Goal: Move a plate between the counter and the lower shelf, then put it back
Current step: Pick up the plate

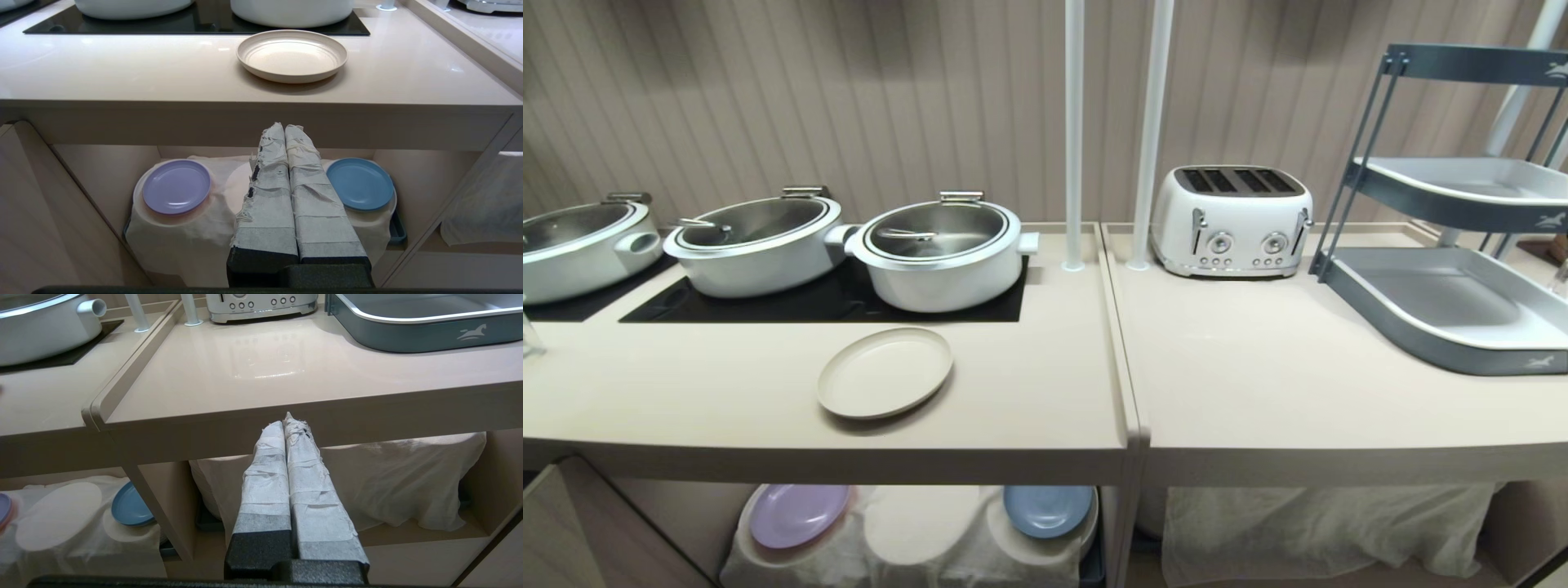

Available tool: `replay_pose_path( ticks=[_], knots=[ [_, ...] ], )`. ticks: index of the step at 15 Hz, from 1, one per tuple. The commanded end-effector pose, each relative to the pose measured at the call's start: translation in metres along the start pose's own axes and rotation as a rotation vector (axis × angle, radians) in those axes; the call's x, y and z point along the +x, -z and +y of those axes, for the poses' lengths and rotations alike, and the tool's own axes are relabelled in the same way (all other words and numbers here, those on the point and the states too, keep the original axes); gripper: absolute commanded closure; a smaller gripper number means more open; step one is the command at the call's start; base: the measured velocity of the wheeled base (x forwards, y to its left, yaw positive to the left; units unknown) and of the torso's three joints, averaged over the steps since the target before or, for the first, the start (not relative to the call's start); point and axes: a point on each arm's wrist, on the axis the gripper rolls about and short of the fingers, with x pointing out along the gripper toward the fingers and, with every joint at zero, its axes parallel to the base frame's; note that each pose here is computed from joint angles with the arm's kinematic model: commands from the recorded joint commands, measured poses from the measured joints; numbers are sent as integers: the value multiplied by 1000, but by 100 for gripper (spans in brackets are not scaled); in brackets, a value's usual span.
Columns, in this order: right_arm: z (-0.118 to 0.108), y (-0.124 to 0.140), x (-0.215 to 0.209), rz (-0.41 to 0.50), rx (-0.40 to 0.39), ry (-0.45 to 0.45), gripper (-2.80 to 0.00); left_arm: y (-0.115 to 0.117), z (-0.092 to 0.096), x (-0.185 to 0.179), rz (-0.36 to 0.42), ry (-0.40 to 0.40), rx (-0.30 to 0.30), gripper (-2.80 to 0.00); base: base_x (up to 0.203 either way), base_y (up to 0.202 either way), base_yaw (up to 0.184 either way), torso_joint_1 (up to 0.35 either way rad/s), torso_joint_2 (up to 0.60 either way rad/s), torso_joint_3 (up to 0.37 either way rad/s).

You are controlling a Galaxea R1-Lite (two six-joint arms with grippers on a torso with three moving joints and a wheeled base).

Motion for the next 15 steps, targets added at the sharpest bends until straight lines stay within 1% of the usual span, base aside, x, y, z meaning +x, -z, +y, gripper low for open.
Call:
replay_pose_path(
  ticks=[1, 5, 7, 8, 12, 14, 15],
  knots=[
    [0, 0, 0, 1, 0, 0, 0, 0, 0, 0, -2, -1, 5, 0, 0, 0, 0, 0, 0, 0],
    [0, 0, 0, 1, 0, 0, 0, 0, 0, 0, -3, 2, 22, 0, 0, 0, 0, 0, 0, 0],
    [0, 0, 0, 1, 0, 0, 0, -7, 0, -2, -21, 16, 23, 0, 0, 0, 0, 0, 0, 0],
    [0, 0, 0, 1, 0, 0, 0, -9, -1, -3, -24, 42, 24, 0, 0, 0, 0, 0, 0, 0],
    [0, 0, 0, 1, 0, 0, 0, -18, -1, -7, -44, 50, 26, 0, 0, 0, 0, 0, 0, 0],
    [0, 0, 0, 1, 0, 0, 0, -28, -2, -14, -38, 61, 26, 0, 0, 0, 0, 0, 0, 0],
    [0, 0, 0, 1, 0, 0, 0, -34, -2, -18, -21, 70, 26, 0, 0, 0, 0, 0, 0, 0]
  ],
)
